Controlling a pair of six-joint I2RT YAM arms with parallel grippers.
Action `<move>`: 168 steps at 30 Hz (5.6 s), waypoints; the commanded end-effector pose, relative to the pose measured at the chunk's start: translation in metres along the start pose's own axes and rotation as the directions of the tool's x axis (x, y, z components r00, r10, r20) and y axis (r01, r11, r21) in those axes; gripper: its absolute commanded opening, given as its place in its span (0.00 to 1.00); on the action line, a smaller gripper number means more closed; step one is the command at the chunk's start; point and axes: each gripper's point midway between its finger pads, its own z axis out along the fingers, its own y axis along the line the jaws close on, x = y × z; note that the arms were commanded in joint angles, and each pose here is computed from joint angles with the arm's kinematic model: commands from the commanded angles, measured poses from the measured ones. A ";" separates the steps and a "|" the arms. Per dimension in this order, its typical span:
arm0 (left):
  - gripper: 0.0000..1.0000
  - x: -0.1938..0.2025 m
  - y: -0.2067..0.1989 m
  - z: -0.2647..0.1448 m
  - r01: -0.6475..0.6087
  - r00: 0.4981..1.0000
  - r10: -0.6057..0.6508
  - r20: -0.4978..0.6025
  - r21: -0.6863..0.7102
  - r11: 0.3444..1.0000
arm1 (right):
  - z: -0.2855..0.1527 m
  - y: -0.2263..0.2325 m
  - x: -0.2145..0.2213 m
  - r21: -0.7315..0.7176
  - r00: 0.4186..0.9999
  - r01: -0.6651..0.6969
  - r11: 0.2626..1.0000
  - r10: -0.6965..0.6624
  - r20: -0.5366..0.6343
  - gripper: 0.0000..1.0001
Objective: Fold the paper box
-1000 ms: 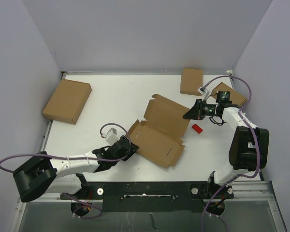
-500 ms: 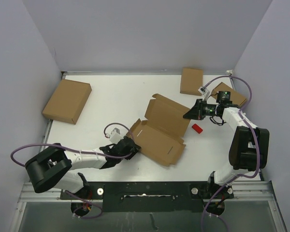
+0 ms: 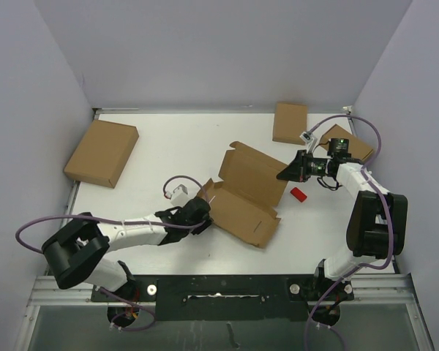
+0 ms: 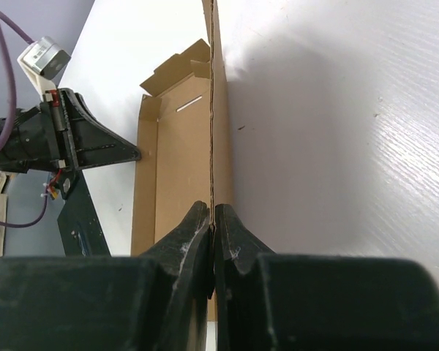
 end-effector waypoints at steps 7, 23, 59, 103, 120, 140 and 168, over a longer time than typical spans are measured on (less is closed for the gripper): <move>0.15 -0.006 -0.023 0.011 -0.031 0.999 0.027 -0.046 -0.083 0.996 | 0.001 0.017 -0.002 -0.068 0.999 0.044 0.997 -0.043 0.015 0.00; 0.20 -0.006 -0.034 0.025 -0.151 0.984 0.120 -0.134 -0.256 0.955 | 0.006 0.026 0.001 -0.102 0.998 0.070 0.992 -0.070 0.003 0.00; 0.73 -0.114 -0.051 -0.047 -0.754 0.636 0.761 0.132 0.316 0.575 | -0.019 0.055 -0.020 -0.192 0.960 0.276 0.942 -0.261 0.101 0.00; 0.00 -0.144 -0.049 -0.080 -0.879 0.411 0.571 0.711 0.143 0.455 | 0.020 0.149 -0.076 -0.415 0.970 0.210 0.885 -0.243 -0.028 0.00; 0.00 -0.107 -0.014 -0.079 -0.914 0.361 0.606 0.709 0.140 0.381 | 0.035 0.117 -0.029 -0.400 0.985 -0.014 0.916 -0.056 -0.161 0.00; 0.00 -0.060 0.016 -0.075 -0.838 0.545 0.644 0.538 0.326 0.437 | 0.030 0.116 -0.002 -0.366 0.976 0.037 0.930 -0.113 -0.189 0.00; 0.31 -0.034 0.032 -0.108 -0.653 0.750 0.590 0.301 0.481 0.585 | 0.028 0.128 0.022 -0.328 0.916 0.240 0.914 -0.325 -0.235 0.00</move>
